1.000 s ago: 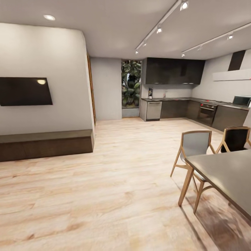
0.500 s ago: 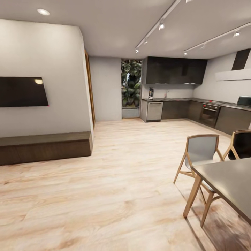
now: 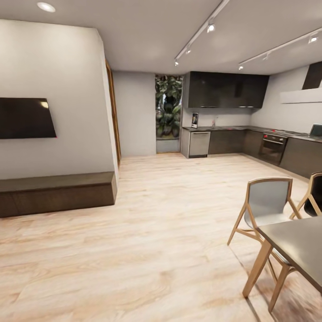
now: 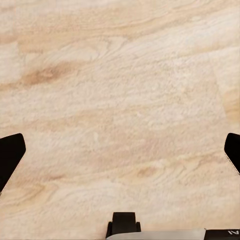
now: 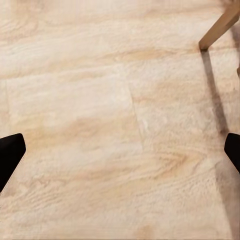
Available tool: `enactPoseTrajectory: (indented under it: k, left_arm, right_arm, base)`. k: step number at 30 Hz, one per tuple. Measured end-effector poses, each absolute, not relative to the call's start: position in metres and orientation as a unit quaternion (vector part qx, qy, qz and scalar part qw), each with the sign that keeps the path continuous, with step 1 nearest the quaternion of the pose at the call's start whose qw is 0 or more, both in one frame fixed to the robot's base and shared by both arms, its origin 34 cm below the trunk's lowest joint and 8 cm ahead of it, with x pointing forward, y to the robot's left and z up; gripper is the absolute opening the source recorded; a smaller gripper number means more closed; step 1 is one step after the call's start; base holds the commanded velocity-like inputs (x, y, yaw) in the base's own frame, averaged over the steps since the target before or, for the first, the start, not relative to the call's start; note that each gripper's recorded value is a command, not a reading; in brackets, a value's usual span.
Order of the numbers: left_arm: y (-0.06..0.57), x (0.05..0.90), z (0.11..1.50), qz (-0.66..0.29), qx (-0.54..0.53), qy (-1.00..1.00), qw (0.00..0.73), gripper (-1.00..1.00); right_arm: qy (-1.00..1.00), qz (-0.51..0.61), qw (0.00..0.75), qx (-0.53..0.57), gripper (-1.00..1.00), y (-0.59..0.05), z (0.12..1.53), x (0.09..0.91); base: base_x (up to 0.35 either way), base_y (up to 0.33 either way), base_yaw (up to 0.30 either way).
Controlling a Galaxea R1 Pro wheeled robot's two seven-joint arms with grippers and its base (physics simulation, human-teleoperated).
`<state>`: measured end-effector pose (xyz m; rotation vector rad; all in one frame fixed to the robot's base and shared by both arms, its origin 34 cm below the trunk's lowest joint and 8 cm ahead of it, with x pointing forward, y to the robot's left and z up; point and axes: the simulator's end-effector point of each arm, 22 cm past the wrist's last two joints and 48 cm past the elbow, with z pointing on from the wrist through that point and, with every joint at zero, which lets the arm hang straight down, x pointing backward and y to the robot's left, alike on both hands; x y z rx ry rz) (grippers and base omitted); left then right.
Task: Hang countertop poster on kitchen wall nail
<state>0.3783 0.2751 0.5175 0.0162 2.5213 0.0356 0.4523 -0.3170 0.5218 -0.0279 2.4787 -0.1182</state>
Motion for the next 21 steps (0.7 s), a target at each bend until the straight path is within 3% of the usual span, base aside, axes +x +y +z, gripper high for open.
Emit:
enactPoseTrajectory:
  k: [21]
  left_arm:
    - [0.2751,0.3779,0.5173,0.014,0.006,0.952,0.305,1.0]
  right_arm:
    - [0.945,-0.045,0.324,-0.011,1.0,-0.3169,0.5218,0.4524]
  base:
    - [0.343,0.0,0.0]
